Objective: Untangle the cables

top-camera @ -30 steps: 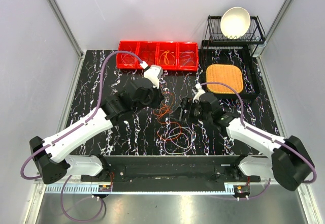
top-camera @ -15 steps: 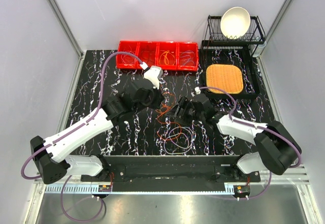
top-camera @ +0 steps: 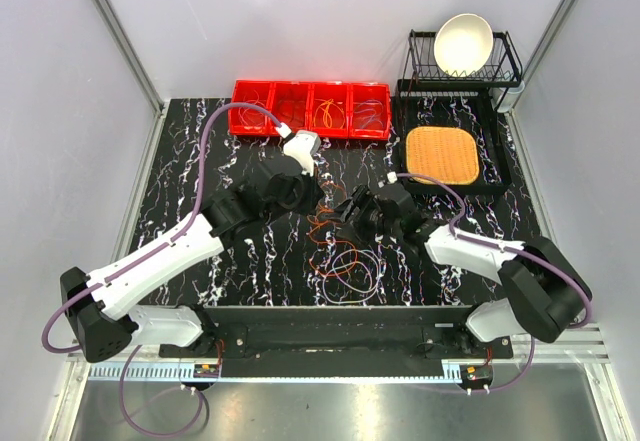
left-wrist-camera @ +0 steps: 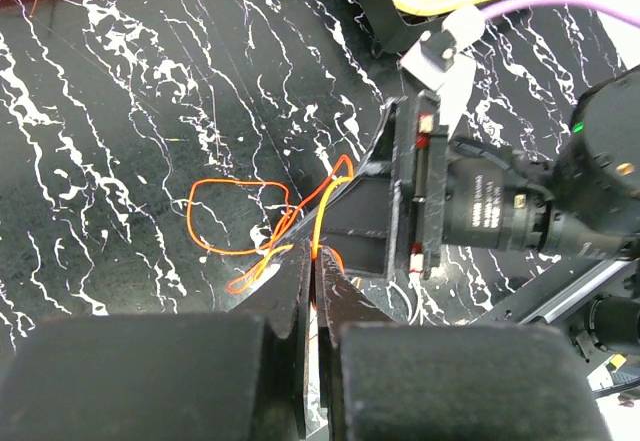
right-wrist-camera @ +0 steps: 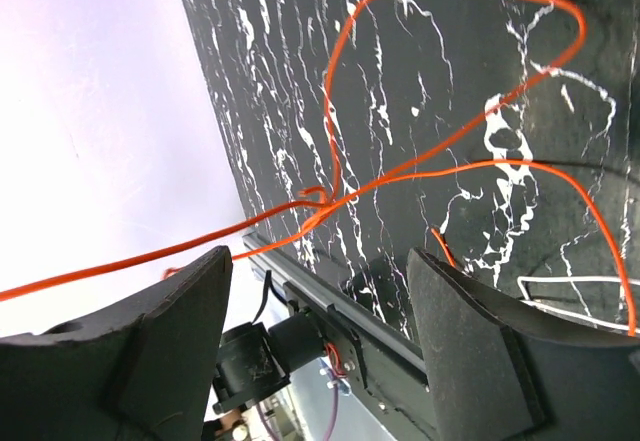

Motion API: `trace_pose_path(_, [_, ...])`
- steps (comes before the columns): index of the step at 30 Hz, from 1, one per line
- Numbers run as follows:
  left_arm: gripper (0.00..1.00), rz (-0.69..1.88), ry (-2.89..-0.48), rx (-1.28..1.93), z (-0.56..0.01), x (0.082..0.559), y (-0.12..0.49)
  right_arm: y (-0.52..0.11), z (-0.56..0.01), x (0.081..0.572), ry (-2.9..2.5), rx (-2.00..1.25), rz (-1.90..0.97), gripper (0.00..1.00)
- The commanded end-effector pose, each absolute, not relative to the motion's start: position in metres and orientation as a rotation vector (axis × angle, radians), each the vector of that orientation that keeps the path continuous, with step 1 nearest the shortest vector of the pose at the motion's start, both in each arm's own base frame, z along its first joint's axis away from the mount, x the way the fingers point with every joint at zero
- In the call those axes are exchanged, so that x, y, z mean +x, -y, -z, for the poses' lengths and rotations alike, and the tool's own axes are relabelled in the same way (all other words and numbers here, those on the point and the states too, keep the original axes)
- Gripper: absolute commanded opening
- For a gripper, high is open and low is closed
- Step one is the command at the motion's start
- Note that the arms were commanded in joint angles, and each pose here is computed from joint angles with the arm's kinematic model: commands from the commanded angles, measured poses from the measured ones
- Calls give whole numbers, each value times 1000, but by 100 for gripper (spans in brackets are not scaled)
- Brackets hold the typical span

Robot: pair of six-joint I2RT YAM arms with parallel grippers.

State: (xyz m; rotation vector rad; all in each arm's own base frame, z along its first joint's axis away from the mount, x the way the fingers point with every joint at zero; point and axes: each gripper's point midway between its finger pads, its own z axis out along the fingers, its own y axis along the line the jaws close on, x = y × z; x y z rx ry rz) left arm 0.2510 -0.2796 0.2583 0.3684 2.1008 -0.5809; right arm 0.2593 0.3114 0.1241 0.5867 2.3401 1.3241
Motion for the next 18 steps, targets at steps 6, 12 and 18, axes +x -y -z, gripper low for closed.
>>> trace_pose_path(6, [0, 644, -2041, 314, -273, 259, 290, -330, -113, 265, -2339, 684, -1364, 72])
trace_pose_path(12, [0, 651, -2048, 323, -271, 257, 291, -327, -116, 274, -2280, 694, -1293, 71])
trace_pose_path(18, [0, 665, -2054, 319, -270, 255, 292, -324, -116, 286, -2253, 704, -1232, 67])
